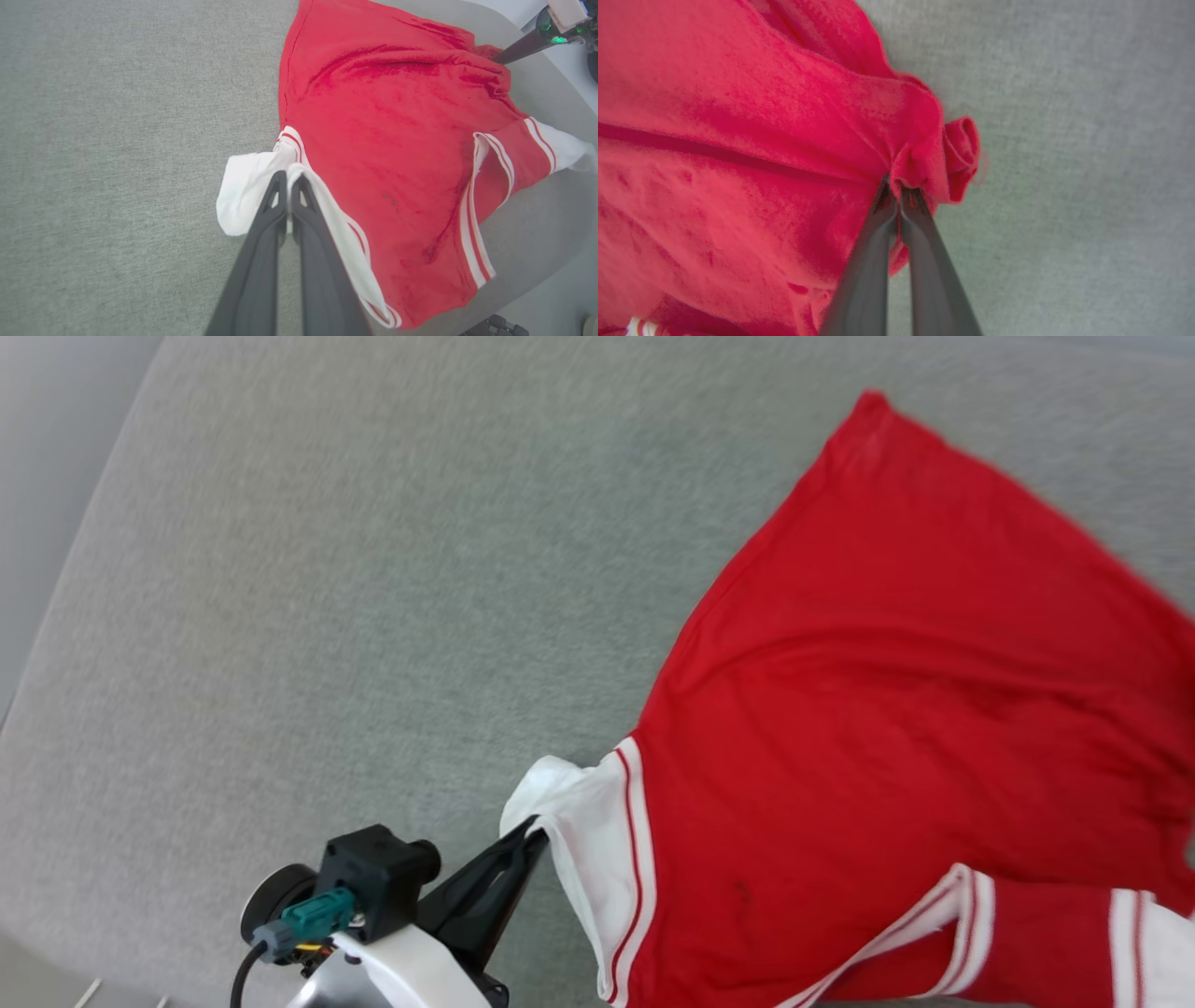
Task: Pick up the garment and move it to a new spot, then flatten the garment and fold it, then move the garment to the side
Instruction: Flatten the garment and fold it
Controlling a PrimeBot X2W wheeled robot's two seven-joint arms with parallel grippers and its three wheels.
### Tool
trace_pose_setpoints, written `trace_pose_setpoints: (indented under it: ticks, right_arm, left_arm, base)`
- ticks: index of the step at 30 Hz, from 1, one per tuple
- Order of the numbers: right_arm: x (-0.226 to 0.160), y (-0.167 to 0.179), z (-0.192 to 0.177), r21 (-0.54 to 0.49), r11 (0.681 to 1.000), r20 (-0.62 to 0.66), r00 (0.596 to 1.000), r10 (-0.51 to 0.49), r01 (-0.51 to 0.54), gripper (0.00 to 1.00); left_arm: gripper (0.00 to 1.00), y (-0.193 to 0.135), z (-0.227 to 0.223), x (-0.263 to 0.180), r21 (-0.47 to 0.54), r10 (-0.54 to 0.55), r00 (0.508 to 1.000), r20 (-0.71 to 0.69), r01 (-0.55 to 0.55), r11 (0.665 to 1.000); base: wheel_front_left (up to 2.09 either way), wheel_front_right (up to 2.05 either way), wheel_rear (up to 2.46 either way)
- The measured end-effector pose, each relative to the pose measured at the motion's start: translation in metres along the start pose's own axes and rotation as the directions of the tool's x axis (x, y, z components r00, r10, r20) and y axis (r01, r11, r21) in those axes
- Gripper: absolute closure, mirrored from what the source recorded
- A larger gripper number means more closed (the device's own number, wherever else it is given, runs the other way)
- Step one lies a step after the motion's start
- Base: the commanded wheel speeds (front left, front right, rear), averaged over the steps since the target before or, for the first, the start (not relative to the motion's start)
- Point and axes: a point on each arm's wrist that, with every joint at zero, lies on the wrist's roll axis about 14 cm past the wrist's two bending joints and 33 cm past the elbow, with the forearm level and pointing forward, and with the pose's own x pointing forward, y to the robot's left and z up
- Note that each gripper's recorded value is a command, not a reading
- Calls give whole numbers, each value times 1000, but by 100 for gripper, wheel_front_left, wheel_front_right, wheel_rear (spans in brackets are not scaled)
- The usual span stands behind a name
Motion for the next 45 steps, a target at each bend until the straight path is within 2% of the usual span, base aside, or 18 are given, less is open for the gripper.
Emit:
trace_pose_setpoints:
  ticks: [8,9,13,23,29,30,31,35,40,45]
  right_arm:
    - [-37,-6,-71,28,999,38,999,30,-31,100]
    - [-54,-8,-106,56,998,65,997,39,-43,100]
    - [-64,-6,-144,74,996,58,997,51,-55,100]
    - [-73,5,-215,174,980,57,994,91,-100,100]
    - [-71,9,-230,194,974,61,993,104,-114,100]
    - [-71,9,-227,189,975,79,992,100,-113,34]
    - [-71,7,-224,185,977,92,991,94,-109,0]
    - [-75,6,-207,148,982,129,987,99,-118,0]
    - [-93,5,-154,34,994,239,967,93,-104,0]
    - [-104,23,-99,-68,990,309,941,138,-123,0]
  left_arm:
    - [100,-14,1,-5,-26,-25,999,47,26,999]
    - [100,-24,6,-6,-34,-47,995,83,50,998]
    - [100,-31,12,-6,-58,-54,991,123,62,996]
    - [100,-42,16,-10,-79,-66,981,180,81,994]
    - [100,-44,18,-12,-83,-69,978,197,87,993]
    - [100,-44,18,-12,-84,-69,978,196,87,993]
    - [100,-44,18,-11,-85,-70,978,195,87,993]
    - [100,-43,17,-10,-85,-68,979,191,86,993]
    - [100,-42,16,-9,-85,-67,980,185,84,993]
    - [100,-43,19,-5,-80,-74,980,185,91,993]
  base:
    - [0,0,0]
    - [0,0,0]
    - [0,0,0]
    - [0,0,0]
    - [0,0,0]
    - [0,0,0]
    - [0,0,0]
    - [0,0,0]
    - [0,0,0]
    - [0,0,0]
